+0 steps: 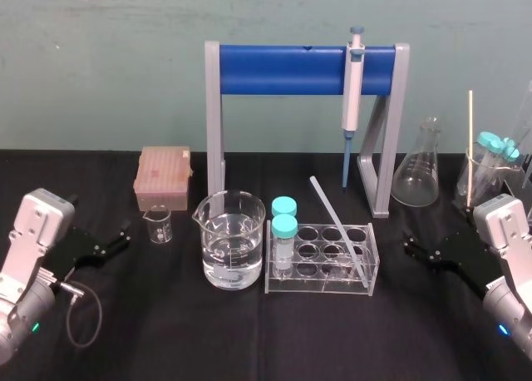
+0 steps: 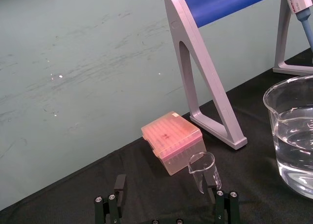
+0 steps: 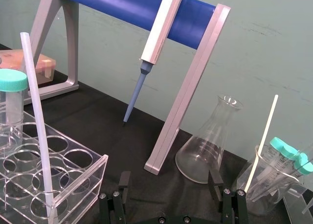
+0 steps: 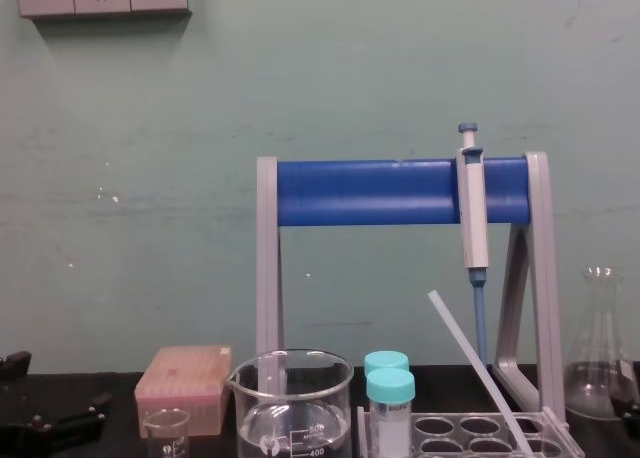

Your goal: Pick up the stirring rod with one hand, then place it down.

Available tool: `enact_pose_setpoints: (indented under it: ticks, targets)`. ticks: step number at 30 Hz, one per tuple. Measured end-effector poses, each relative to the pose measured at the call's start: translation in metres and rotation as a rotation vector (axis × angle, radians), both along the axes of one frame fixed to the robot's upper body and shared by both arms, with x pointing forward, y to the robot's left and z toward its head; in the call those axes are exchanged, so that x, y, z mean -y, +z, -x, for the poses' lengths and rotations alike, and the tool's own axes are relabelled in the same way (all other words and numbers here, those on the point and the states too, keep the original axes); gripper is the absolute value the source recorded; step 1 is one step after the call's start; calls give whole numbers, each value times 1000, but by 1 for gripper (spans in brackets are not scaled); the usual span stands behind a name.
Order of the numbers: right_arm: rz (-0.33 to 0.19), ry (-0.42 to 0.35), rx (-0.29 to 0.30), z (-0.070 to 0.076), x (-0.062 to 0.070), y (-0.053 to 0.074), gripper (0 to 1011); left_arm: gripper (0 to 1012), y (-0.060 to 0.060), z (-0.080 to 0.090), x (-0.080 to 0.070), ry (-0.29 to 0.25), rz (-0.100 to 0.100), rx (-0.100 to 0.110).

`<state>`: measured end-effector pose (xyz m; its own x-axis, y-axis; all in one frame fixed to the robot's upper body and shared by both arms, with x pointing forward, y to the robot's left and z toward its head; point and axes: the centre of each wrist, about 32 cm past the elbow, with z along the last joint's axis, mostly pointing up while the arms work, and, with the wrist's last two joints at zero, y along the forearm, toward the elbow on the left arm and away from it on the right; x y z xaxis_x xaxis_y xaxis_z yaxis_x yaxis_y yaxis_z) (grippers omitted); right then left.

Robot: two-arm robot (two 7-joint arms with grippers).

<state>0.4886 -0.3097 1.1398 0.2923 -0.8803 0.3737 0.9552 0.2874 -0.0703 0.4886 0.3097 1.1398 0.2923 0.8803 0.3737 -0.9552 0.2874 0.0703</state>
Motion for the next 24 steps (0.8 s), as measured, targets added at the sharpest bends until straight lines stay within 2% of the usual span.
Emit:
enact_pose_setpoints:
  ticks: [24]
  targets:
    - [0,0,0,0,0,0,1003,1000,0,0,0,0,0,0]
